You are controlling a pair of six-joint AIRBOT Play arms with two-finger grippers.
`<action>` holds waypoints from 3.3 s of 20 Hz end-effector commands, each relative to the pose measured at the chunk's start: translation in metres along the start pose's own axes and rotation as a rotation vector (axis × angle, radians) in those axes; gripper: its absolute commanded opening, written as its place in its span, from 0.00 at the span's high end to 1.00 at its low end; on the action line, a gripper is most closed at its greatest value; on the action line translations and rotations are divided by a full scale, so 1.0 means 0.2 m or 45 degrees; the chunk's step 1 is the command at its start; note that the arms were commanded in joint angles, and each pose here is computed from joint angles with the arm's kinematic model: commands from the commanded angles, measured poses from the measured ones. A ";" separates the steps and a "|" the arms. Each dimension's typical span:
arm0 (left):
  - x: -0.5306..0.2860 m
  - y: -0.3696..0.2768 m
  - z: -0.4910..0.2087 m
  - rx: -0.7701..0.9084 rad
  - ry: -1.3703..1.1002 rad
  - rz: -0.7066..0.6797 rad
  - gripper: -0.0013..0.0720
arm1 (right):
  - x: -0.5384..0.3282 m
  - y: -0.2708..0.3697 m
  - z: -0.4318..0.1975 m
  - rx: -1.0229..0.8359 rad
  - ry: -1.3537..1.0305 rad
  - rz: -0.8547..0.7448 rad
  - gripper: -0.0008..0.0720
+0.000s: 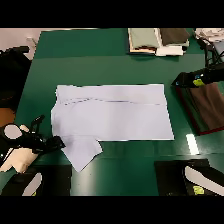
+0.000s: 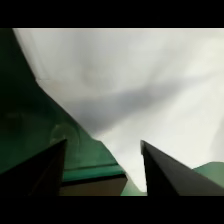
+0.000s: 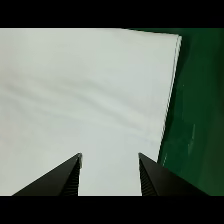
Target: Fold the shirts.
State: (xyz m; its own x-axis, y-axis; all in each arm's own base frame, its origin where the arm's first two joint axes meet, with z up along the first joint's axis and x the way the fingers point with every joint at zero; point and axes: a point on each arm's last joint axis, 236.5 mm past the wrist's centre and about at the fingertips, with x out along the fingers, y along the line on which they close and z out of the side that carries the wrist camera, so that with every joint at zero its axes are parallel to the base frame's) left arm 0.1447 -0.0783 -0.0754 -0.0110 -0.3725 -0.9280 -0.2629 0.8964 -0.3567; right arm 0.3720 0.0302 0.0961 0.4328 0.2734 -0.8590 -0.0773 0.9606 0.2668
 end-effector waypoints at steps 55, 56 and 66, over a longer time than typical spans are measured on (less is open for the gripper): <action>-0.48 -0.32 0.62 0.423 -0.503 -0.055 0.94 | 0.09 -0.32 -0.54 0.020 0.376 -0.190 0.96; -0.48 -0.33 0.72 0.425 -0.524 -0.048 0.95 | 0.13 -0.31 -0.49 0.040 0.380 -0.159 0.96; -0.41 -0.37 1.34 0.423 -0.616 -0.007 0.94 | 0.55 -0.18 -0.06 0.056 0.416 -0.003 0.96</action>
State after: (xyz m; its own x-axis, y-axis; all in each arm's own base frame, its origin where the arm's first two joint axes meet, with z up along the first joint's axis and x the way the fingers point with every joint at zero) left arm 0.3970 -0.0535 0.0059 0.4267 -0.3084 -0.8502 0.0612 0.9478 -0.3130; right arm 0.3844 0.0145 -0.0042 0.1280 0.2570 -0.9579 -0.0367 0.9664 0.2544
